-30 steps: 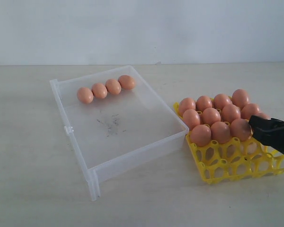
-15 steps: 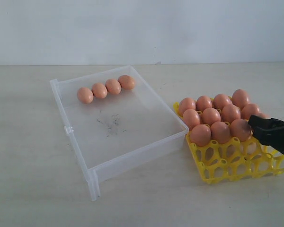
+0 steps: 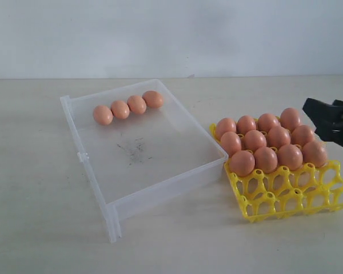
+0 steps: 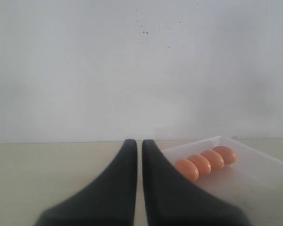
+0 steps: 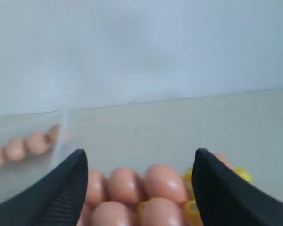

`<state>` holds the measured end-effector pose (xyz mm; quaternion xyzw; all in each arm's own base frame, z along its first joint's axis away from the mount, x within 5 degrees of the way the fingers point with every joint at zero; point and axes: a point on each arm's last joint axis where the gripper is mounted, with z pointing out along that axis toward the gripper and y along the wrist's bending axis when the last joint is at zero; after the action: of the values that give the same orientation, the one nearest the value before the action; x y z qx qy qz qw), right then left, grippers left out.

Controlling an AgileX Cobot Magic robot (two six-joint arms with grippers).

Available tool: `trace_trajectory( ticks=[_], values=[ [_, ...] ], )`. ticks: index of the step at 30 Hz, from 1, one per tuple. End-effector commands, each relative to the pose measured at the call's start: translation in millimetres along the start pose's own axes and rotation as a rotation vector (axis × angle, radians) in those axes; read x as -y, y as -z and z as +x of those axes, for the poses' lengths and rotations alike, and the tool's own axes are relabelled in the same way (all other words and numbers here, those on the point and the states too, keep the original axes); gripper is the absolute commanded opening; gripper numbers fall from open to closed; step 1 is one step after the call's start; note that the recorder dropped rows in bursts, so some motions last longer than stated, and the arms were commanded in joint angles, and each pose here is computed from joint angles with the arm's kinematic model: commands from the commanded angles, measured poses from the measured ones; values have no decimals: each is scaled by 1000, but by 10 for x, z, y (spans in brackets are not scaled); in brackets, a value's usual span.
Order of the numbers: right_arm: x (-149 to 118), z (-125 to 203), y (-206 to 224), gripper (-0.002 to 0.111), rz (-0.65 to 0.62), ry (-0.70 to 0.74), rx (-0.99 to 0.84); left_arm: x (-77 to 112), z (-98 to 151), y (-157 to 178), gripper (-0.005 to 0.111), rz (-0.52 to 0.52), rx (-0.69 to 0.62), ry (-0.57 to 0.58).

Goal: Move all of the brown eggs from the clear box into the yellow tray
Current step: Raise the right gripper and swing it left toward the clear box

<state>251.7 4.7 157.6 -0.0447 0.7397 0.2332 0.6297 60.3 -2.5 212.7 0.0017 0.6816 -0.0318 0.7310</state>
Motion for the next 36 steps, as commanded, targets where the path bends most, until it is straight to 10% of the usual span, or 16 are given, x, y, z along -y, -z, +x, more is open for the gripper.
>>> trace_trajectory(
  ticks=[1, 10, 17, 23, 29, 36],
  values=[
    [-357, -89, 123, 58, -305, 176, -69, -2, -18, -3, 4, -2, 13, 0],
    [-489, -292, 213, 36, -341, 324, 9, -2, -18, -3, 4, -2, 13, 0],
    [-520, -466, 260, 16, -301, 26, 50, -2, -18, -3, 4, -2, 13, 0],
    [-724, -827, 149, 0, -462, 52, 63, -2, -18, -3, 4, -2, 13, 0],
    [-1454, -1135, -71, 0, -837, 370, 92, -2, -18, -3, 4, -2, 13, 0],
    [-2064, -1010, -506, 0, -706, 1033, -162, -2, -18, -3, 4, -2, 13, 0]
  ],
)
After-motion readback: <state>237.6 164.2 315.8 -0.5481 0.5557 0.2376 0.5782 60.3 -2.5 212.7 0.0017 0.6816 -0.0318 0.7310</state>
